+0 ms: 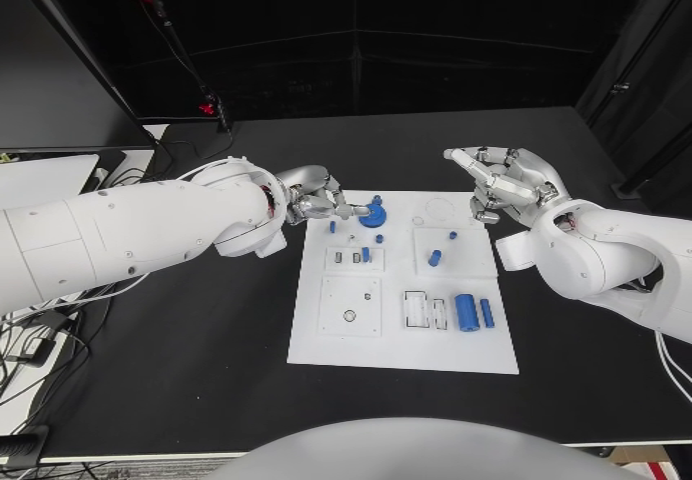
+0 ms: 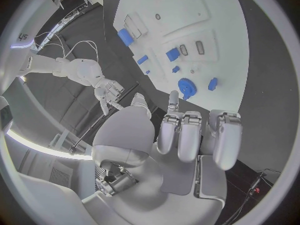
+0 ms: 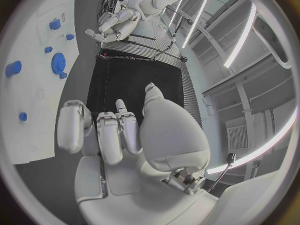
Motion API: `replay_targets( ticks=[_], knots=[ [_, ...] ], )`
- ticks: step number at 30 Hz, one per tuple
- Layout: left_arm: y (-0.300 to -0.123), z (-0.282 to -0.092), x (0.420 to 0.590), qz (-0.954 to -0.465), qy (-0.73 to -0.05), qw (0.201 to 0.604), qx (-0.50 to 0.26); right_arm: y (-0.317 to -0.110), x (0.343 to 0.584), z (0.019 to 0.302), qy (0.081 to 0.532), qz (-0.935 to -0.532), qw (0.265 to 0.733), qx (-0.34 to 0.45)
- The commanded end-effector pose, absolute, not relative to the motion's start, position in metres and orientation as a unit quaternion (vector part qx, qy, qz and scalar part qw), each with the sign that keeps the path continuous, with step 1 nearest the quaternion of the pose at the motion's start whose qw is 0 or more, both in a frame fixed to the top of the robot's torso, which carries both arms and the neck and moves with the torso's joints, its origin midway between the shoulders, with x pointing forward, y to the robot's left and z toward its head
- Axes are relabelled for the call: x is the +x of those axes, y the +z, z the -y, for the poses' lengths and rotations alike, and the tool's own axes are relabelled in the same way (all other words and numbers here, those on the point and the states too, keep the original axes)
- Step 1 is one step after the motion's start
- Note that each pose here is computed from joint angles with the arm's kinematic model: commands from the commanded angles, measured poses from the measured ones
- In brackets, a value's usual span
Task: Assemble the parts on the task board
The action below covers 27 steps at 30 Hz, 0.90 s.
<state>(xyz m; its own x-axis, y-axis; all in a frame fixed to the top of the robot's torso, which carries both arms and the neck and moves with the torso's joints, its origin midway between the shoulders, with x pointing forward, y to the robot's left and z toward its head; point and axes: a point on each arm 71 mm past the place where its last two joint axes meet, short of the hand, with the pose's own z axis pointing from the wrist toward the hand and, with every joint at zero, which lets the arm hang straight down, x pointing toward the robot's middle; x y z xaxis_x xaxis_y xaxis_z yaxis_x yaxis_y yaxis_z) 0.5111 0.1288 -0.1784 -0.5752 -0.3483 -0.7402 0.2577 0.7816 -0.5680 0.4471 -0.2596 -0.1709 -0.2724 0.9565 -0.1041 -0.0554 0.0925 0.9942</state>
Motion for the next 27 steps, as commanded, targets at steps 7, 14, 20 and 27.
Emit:
replay_targets(
  ticks=[7,14,20,27],
  knots=[
    [-0.193,-0.111,0.511,-0.887,-0.241,0.394,0.020,-0.171,0.448,0.263,0.561,-0.569,0.453,0.395],
    [-0.197,-0.098,0.512,-0.895,-0.231,0.380,0.032,-0.174,0.450,0.264,0.555,-0.572,0.454,0.399],
    [-0.200,-0.089,0.512,-0.902,-0.226,0.364,0.046,-0.175,0.450,0.264,0.553,-0.574,0.452,0.400],
    [-0.203,-0.081,0.514,-0.906,-0.220,0.357,0.052,-0.176,0.451,0.265,0.550,-0.576,0.451,0.403]
  ],
)
